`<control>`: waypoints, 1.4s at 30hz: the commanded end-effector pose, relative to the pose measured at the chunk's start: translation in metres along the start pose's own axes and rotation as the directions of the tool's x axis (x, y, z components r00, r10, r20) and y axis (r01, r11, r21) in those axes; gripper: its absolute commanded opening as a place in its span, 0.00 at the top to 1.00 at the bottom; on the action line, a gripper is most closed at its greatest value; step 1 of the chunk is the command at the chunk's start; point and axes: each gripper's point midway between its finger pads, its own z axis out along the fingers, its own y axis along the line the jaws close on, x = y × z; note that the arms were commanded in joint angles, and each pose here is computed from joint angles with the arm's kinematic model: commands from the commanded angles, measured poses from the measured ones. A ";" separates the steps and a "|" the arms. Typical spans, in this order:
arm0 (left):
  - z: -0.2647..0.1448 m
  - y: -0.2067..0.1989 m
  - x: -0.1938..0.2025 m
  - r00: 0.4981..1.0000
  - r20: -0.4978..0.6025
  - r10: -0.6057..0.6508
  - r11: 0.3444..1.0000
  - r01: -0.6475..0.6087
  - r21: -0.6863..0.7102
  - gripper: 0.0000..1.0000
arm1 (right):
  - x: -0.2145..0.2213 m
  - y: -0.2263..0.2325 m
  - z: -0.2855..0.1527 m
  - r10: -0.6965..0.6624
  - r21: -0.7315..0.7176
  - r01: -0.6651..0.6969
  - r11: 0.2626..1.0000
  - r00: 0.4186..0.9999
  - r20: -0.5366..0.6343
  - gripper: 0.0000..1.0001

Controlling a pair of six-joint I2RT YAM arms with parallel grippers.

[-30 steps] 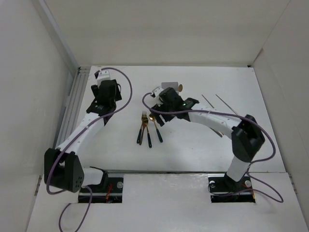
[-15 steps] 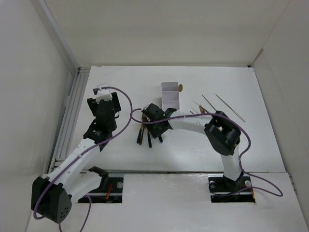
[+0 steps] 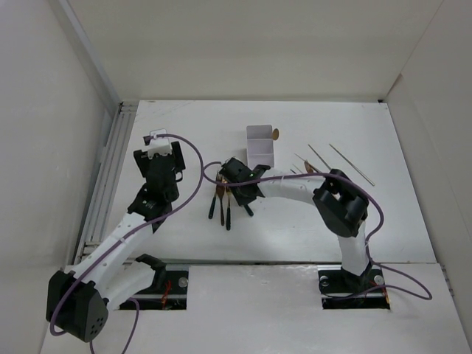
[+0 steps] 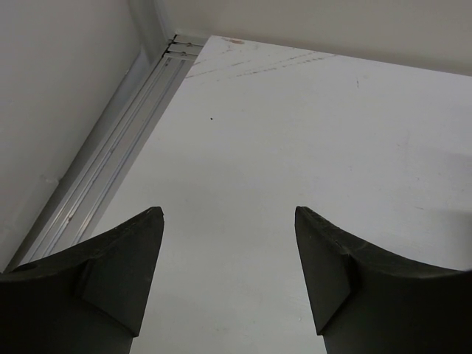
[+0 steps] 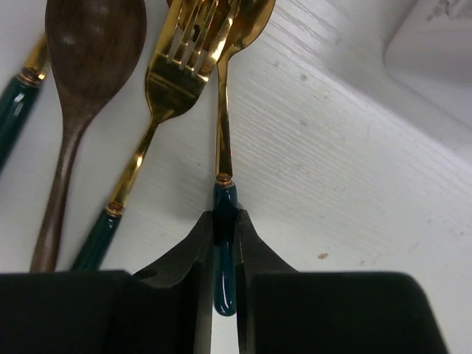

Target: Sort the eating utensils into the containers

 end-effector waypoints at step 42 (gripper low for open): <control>0.083 -0.049 -0.010 0.998 -0.064 0.028 0.999 -0.026 0.034 0.31 | -0.245 -0.207 -0.109 0.196 -0.085 -0.332 0.940 0.318 0.928 1.00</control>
